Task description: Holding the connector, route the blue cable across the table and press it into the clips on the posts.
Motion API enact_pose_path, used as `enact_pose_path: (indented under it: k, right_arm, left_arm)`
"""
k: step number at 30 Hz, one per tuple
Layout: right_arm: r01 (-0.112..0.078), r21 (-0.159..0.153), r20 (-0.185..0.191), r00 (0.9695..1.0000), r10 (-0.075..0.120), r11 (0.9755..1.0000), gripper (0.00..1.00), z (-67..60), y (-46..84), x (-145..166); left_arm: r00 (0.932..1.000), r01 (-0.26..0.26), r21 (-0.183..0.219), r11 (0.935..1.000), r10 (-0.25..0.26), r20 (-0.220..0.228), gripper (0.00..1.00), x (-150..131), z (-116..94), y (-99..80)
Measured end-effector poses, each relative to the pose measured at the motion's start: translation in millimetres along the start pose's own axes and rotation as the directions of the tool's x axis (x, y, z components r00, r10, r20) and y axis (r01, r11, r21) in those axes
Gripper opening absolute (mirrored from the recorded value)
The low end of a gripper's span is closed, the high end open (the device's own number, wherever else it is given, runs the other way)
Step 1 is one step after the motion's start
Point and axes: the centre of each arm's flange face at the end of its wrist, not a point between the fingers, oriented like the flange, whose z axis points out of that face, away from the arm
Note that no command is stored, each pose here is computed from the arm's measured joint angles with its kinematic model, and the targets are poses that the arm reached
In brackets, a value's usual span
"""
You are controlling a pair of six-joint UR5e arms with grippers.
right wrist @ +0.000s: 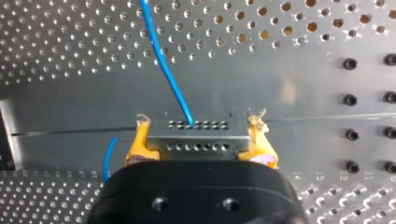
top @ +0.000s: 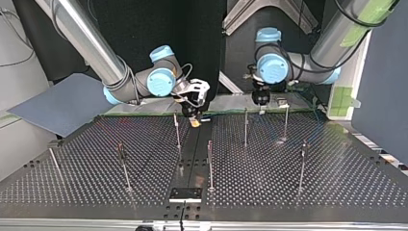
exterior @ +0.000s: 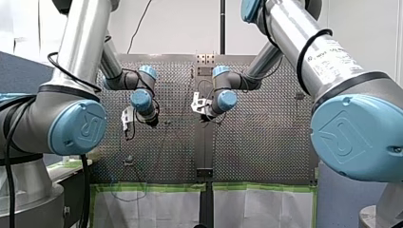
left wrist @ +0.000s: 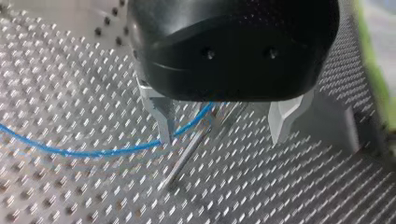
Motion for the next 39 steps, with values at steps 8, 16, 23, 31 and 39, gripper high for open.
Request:
enact_pose_path:
  k: [8, 16, 23, 31, 39]
  right_arm:
    - [0.000, 0.001, 0.001, 1.0000, 0.000, 1.0000, 0.00, -0.2, -0.7, -0.3]
    - [0.000, -0.001, 0.002, 1.0000, 0.000, 1.0000, 0.00, -0.3, 0.7, 0.3]
    - [-0.003, -0.009, -0.004, 1.0000, 0.003, 1.0000, 0.00, -0.2, 6.3, 4.3]
    - [-0.004, -0.014, -0.008, 1.0000, 0.004, 0.9999, 0.00, 0.0, 9.8, 7.0]
    - [-0.004, -0.015, -0.010, 0.9999, 0.004, 0.9999, 0.00, 0.2, 10.7, 7.6]
  left_arm:
    - [0.9999, 0.010, 0.117, 0.9931, -0.010, -0.003, 1.00, -5.2, -32.9, -26.4]
    - [0.9978, 0.048, 0.233, 0.9713, -0.057, 0.032, 1.00, -6.9, -43.5, -57.0]
    - [0.9945, 0.072, 0.224, 0.9720, -0.087, 0.058, 1.00, -0.2, -26.5, -70.6]
    - [0.9942, 0.068, 0.189, 0.9797, -0.082, 0.070, 1.00, 4.9, -2.9, -72.6]
    - [0.9930, 0.072, 0.184, 0.9802, -0.088, 0.079, 1.00, 7.8, 24.2, -81.1]
